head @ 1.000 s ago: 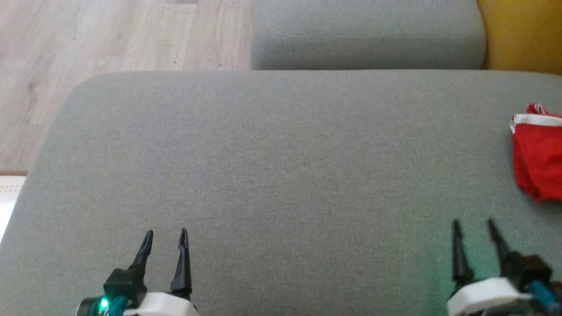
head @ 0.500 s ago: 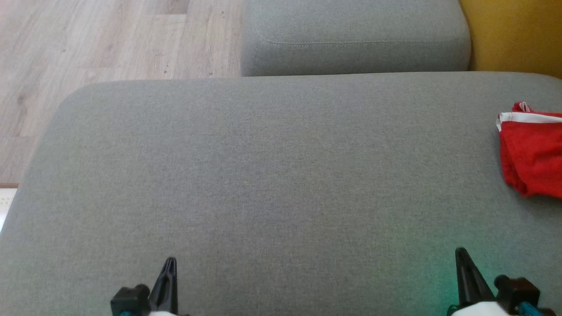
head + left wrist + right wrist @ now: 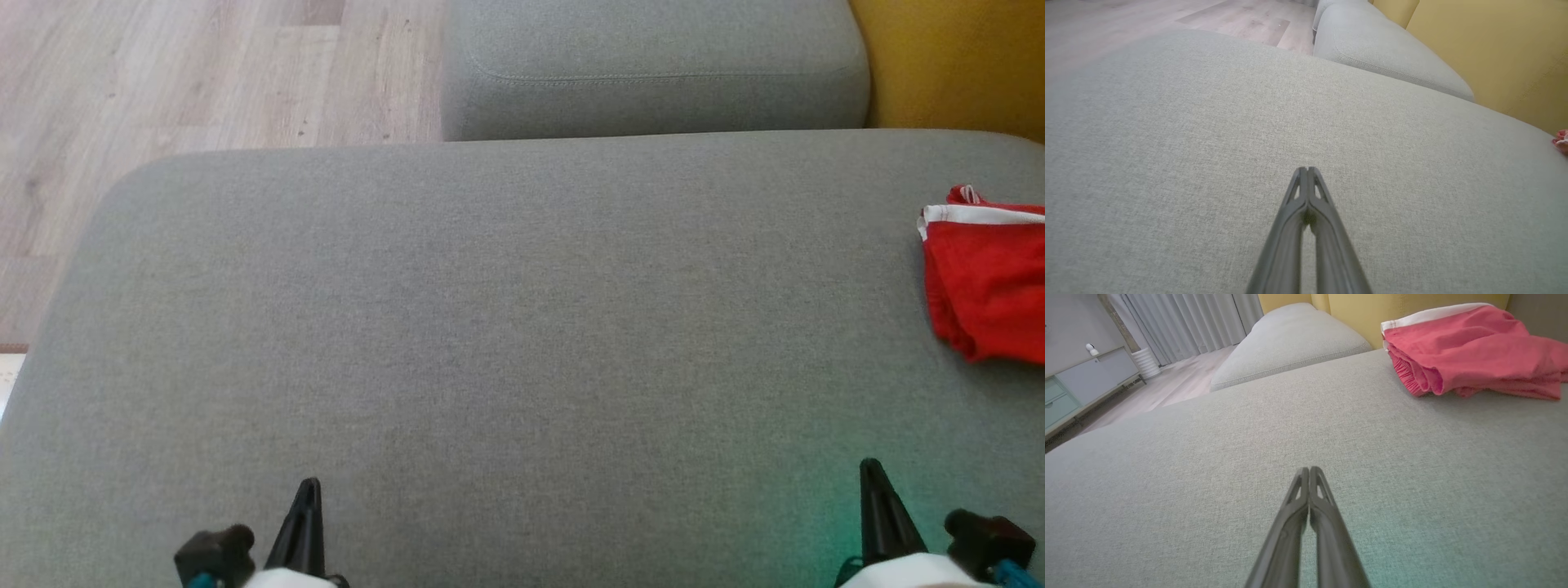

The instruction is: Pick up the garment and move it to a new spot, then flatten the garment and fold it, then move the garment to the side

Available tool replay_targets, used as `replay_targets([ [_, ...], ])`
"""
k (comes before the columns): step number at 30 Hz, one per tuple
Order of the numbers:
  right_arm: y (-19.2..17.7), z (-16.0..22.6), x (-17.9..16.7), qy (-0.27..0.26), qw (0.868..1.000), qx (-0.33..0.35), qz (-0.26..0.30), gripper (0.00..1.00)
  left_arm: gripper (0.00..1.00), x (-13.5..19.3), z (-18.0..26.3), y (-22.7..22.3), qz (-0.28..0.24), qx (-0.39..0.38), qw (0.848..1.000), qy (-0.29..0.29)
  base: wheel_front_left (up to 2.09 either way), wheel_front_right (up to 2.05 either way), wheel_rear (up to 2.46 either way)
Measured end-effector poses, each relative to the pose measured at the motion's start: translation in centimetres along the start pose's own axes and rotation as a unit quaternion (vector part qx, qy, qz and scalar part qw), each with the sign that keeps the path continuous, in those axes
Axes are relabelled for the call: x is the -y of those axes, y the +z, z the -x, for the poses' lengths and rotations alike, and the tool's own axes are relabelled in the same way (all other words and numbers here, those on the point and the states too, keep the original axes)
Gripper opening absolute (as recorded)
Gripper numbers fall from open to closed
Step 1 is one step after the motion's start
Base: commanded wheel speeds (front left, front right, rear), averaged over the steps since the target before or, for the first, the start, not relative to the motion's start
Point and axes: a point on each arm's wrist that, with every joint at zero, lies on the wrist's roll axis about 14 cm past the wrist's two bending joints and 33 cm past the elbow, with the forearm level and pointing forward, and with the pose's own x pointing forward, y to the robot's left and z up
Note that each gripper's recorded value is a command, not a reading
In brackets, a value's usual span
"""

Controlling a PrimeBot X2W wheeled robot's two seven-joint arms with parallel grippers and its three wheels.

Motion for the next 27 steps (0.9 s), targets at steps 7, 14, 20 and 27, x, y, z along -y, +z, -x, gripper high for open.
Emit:
replay_targets([
  [7,0.2,0.0,0.3,-0.010,0.999,0.001,-0.042,0.00,0.00,-0.1,-0.6,0.3,0.041,-0.003,0.999,0.001,0.00,0.00,0.00],
  [14,0.5,-0.2,0.6,-0.018,0.996,0.004,-0.086,0.00,0.00,-0.6,-0.9,0.4,0.083,-0.008,0.996,0.009,0.00,0.00,0.00],
  [20,1.1,-0.6,0.7,-0.022,0.992,0.010,-0.123,0.00,0.00,-0.5,-1.3,0.6,0.118,-0.011,0.993,0.009,0.00,0.00,0.00],
  [27,1.6,-0.9,0.9,-0.026,0.986,0.015,-0.165,0.00,0.00,-0.6,-1.6,0.7,0.160,-0.015,0.987,0.009,0.00,0.00,0.00],
])
